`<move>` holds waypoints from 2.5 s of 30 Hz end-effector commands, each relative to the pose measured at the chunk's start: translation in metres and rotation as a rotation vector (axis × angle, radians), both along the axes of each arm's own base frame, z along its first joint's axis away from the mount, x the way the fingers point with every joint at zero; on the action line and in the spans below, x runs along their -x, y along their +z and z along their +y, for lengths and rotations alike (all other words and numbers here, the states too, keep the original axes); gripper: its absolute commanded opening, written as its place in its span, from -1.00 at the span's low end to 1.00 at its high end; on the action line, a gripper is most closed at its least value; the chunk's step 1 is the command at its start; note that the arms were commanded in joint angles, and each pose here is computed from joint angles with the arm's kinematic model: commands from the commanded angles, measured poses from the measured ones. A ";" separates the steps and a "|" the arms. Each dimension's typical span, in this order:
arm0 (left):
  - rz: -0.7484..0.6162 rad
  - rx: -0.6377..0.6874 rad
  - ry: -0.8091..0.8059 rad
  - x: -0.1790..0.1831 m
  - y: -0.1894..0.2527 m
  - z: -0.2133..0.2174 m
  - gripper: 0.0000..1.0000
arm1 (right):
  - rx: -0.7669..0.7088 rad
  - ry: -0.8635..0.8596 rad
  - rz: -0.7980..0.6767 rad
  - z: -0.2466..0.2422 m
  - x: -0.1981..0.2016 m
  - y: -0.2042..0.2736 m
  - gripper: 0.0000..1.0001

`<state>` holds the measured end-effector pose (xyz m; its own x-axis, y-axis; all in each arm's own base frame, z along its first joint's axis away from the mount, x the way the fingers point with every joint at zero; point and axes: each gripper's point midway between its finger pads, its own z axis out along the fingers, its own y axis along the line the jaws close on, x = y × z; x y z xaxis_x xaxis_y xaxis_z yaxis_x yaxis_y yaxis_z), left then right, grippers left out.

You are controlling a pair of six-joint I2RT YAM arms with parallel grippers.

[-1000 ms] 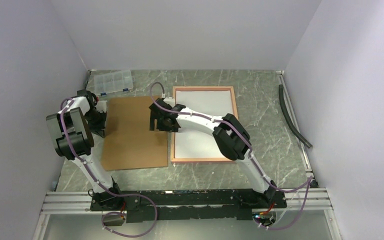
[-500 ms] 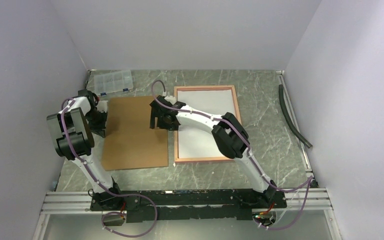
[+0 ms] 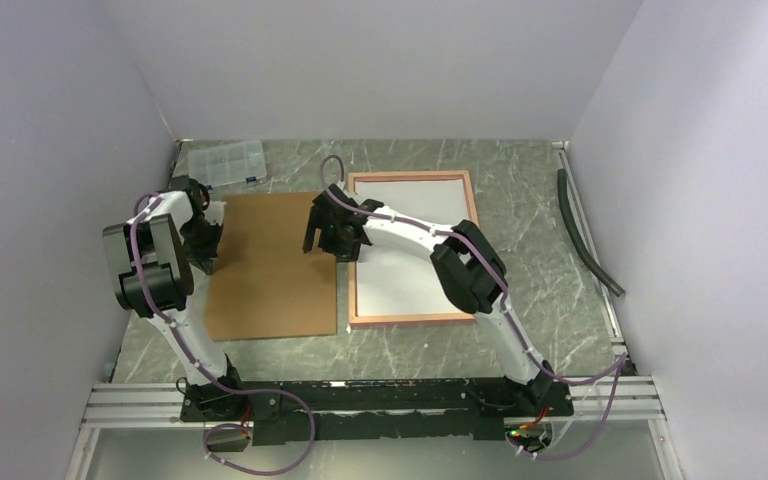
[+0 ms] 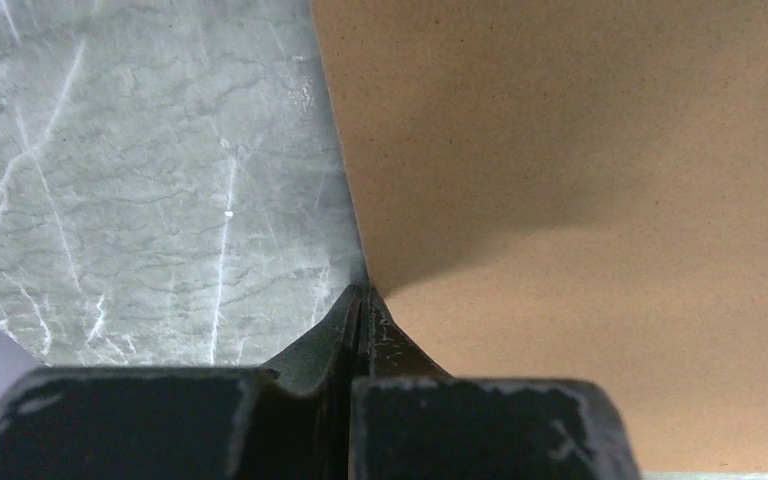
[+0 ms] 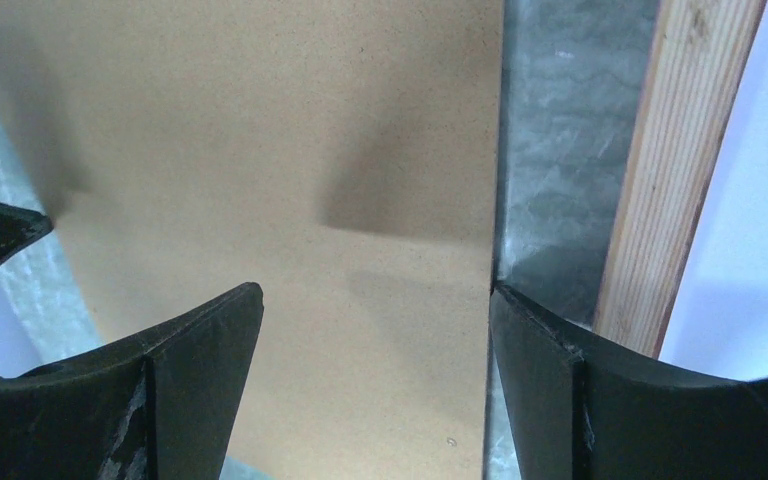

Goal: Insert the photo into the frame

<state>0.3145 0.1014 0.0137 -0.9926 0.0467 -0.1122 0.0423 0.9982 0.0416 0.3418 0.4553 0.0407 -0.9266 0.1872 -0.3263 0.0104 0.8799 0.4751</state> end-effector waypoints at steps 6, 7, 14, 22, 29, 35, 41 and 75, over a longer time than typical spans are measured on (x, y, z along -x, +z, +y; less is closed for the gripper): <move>0.070 0.220 -0.055 0.007 -0.038 -0.077 -0.95 | -0.387 0.068 -0.055 0.047 0.023 0.117 0.72; 0.073 0.218 -0.072 0.008 -0.037 -0.081 -0.95 | -0.387 0.068 -0.051 0.045 0.024 0.116 0.72; 0.075 0.233 -0.183 0.005 -0.029 -0.104 -0.95 | -0.377 0.017 -0.067 0.018 0.022 0.120 0.71; 0.122 0.267 -0.300 0.004 -0.034 -0.148 -0.95 | -0.354 -0.073 -0.053 -0.028 0.014 0.107 0.71; 0.038 0.256 -0.310 -0.011 0.012 -0.135 -0.95 | -0.222 -0.081 -0.105 -0.051 0.010 0.097 0.71; -0.121 0.244 -0.158 -0.038 0.080 -0.051 -0.88 | -0.050 0.007 -0.148 -0.030 0.014 0.077 0.71; -0.119 0.176 -0.042 -0.025 0.050 -0.004 -0.88 | 0.073 0.039 -0.183 -0.017 0.010 0.058 0.73; -0.004 0.304 -0.004 0.003 -0.038 -0.062 -0.95 | 0.064 0.049 -0.046 0.016 0.021 -0.006 0.97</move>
